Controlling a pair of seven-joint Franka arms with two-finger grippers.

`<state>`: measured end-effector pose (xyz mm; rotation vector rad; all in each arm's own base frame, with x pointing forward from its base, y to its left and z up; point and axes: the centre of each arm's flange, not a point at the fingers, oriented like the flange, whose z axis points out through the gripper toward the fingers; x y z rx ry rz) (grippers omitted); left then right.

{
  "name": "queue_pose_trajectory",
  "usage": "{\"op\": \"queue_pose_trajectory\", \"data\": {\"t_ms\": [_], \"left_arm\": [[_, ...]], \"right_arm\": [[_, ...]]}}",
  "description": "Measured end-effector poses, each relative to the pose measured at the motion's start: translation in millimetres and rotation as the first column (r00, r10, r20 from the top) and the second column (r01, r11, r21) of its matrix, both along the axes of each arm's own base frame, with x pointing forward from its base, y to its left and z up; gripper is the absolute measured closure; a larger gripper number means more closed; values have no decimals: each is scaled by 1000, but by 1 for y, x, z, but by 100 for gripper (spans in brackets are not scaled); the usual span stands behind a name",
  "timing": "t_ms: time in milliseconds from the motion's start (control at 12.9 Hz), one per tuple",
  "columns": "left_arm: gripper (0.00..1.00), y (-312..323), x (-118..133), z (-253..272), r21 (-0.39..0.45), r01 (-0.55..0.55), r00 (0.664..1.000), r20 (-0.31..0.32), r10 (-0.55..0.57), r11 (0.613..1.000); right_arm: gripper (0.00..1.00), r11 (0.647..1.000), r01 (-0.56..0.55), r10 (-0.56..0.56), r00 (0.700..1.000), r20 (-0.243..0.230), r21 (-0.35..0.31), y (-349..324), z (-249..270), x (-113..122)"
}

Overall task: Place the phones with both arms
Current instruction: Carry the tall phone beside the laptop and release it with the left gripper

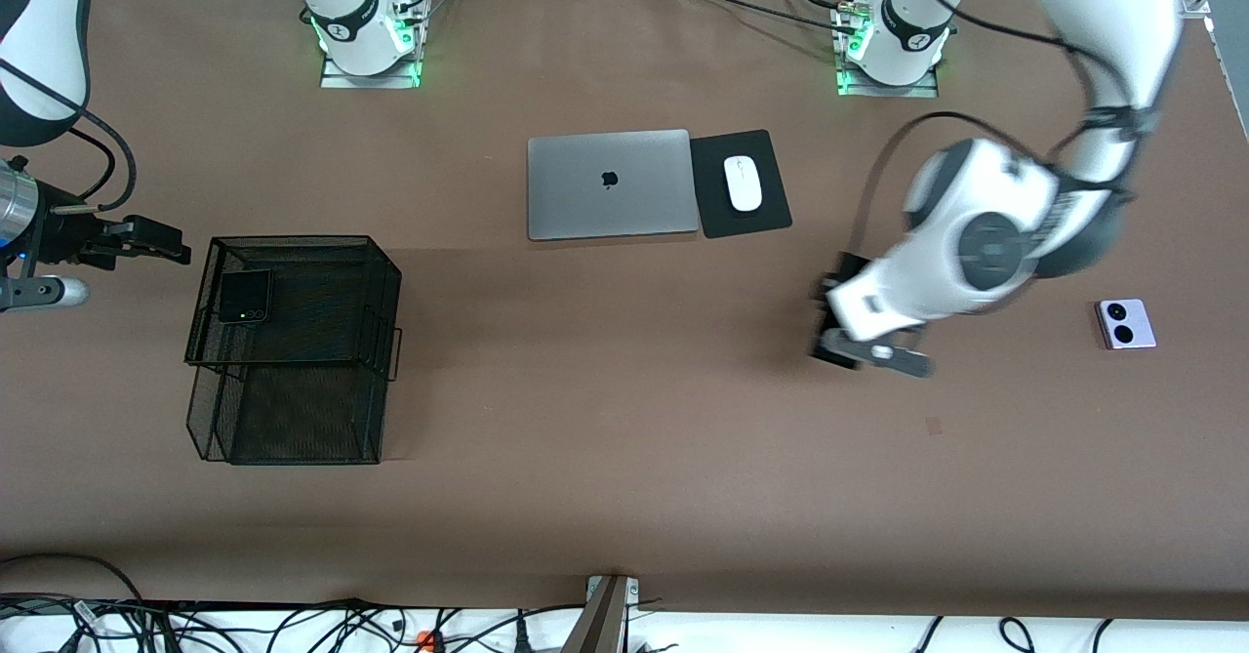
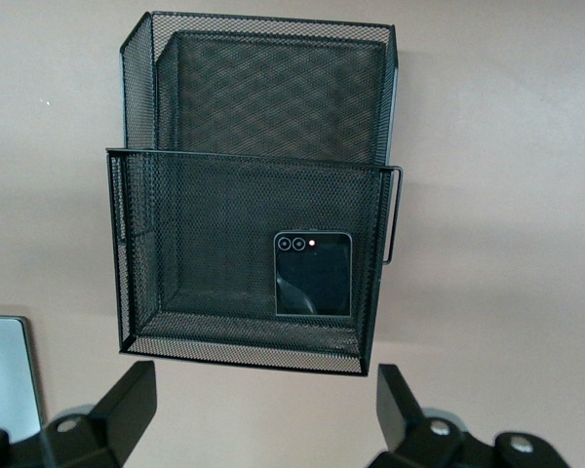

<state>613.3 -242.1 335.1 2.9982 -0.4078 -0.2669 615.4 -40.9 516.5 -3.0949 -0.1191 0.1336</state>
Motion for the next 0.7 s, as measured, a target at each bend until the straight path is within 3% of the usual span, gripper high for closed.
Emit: {"op": "queue_pose_trajectory", "data": {"t_ms": [233,465,698], "left_arm": [[21,-97,-18,-18,-29,-65,998,-20,65,997],[21,-177,-41,-50,-88,-189,981,30,193,978],[21,-209,-55,-103,-73,-289,952,86,295,955]], "right_arm": [[0,1000,-1,1,1000,1,-1,1,-1,0],[0,1000,-2,2,1000,-5,-4,2,-4,1],[0,1000,-4,4,1000,-11,-8,6,-8,3]]}}
